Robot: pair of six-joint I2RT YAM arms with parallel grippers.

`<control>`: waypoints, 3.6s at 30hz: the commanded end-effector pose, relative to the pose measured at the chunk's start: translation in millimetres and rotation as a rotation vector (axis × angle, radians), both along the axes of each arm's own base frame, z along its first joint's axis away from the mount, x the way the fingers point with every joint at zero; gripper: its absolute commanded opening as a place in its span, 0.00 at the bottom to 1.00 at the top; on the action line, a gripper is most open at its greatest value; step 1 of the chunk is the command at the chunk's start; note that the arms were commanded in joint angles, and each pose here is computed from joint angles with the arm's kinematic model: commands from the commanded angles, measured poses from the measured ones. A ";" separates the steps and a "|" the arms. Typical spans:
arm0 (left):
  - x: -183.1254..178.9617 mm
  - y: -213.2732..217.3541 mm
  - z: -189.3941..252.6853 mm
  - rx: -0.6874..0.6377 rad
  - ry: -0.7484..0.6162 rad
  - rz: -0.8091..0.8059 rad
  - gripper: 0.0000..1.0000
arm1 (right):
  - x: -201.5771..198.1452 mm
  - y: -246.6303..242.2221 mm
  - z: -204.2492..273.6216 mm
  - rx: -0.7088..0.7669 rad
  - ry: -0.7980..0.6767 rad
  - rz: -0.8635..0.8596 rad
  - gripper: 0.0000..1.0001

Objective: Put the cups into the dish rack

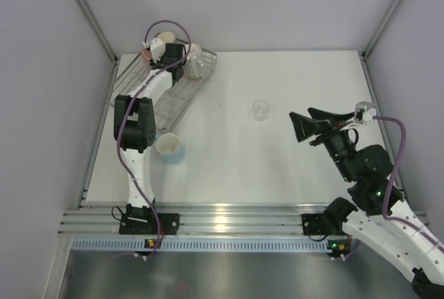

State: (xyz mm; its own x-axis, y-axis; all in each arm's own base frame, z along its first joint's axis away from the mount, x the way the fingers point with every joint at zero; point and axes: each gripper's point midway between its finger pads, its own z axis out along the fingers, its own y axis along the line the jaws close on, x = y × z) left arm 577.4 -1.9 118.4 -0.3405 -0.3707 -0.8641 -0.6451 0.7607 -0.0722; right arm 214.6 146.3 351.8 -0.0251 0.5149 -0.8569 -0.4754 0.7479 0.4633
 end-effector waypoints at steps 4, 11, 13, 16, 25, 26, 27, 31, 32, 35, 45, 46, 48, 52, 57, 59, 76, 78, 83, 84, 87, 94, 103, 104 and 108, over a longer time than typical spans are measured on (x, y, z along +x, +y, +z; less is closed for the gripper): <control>5.2 7.0 50.1 -0.011 -0.159 0.057 0.00 | -2.0 0.2 6.6 0.018 -0.020 0.004 0.79; 6.4 6.7 46.2 -0.014 -0.149 0.055 0.02 | -4.6 -2.6 7.8 0.019 -0.028 0.002 0.79; 9.1 6.4 46.6 -0.015 -0.151 0.049 0.09 | -5.0 -3.4 8.1 0.019 -0.029 0.000 0.79; 10.9 5.5 42.9 -0.015 -0.144 0.044 0.12 | -4.8 -3.8 6.8 0.012 -0.029 -0.003 0.79; 16.2 5.1 45.1 -0.014 -0.154 0.046 0.14 | -4.6 -7.6 5.6 0.005 -0.033 -0.019 0.79; 16.6 5.1 45.3 -0.014 -0.154 0.046 0.15 | -4.9 -7.4 6.3 0.006 -0.035 -0.018 0.79; 16.9 4.5 46.6 -0.017 -0.157 0.044 0.16 | -4.5 -7.4 5.9 0.004 -0.034 -0.020 0.79; 17.5 4.9 45.1 -0.016 -0.156 0.047 0.19 | -4.2 -8.8 5.4 0.002 -0.034 -0.026 0.79; 17.8 4.8 45.8 -0.017 -0.159 0.047 0.19 | -4.1 -8.5 4.6 -0.003 -0.035 -0.026 0.79; 17.1 5.2 44.9 -0.013 -0.154 0.047 0.20 | -4.0 -10.2 5.2 -0.001 -0.036 -0.034 0.79; 10.8 7.4 37.6 -0.013 -0.135 0.063 0.23 | -3.6 -11.6 4.3 -0.006 -0.038 -0.041 0.79; 10.6 7.4 36.2 -0.012 -0.132 0.063 0.24 | -4.0 -11.5 4.3 -0.004 -0.038 -0.039 0.79; 11.5 7.1 36.7 -0.014 -0.134 0.062 0.25 | -4.5 -12.7 5.0 -0.002 -0.040 -0.042 0.79; 13.6 6.8 34.4 -0.023 -0.134 0.059 0.26 | -5.1 -14.4 2.9 -0.007 -0.038 -0.048 0.79; 16.1 7.6 30.4 -0.035 -0.131 0.056 0.27 | -5.5 -15.8 2.8 -0.002 -0.042 -0.052 0.79; 16.5 7.5 30.2 -0.037 -0.132 0.056 0.27 | -5.3 -16.0 2.0 -0.004 -0.039 -0.054 0.79; 15.5 9.9 30.9 -0.022 -0.129 0.063 0.39 | -4.7 -20.3 -3.0 -0.012 -0.042 -0.075 0.80; 14.4 9.0 34.1 -0.023 -0.132 0.060 0.39 | -4.8 -20.3 -3.0 -0.012 -0.041 -0.075 0.80; 10.9 5.5 46.9 -0.018 -0.143 0.040 0.39 | -6.0 -19.6 -2.9 -0.009 -0.035 -0.067 0.79; 10.8 4.8 50.0 -0.015 -0.145 0.036 0.40 | -7.1 -19.6 -0.7 -0.004 -0.038 -0.063 0.79; 11.9 -0.4 59.4 -0.007 -0.146 -0.001 0.41 | -8.9 -18.6 0.1 0.000 -0.033 -0.052 0.80; -2.2 -9.5 89.0 0.065 -0.160 -0.013 0.48 | -9.5 -18.7 -4.6 -0.010 -0.007 -0.049 0.79; -35.0 -32.3 139.0 0.070 -0.198 -0.135 0.52 | -14.0 -24.7 -9.0 -0.060 0.039 -0.058 0.80; -39.0 -34.1 142.5 0.102 -0.181 -0.166 0.53 | -14.0 -24.2 -17.0 -0.081 0.066 -0.056 0.80; -70.3 -54.9 153.1 0.183 -0.122 -0.320 0.54 | -15.5 -26.3 -23.5 -0.130 0.118 -0.058 0.80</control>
State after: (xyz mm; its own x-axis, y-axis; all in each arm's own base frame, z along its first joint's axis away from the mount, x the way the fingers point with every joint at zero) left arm 528.7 -45.3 237.5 -0.3070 -0.1989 -0.9307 -0.4671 0.8835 -0.0347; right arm 204.4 125.1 320.8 -0.0824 0.4214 -0.9031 -0.3916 0.8196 0.4181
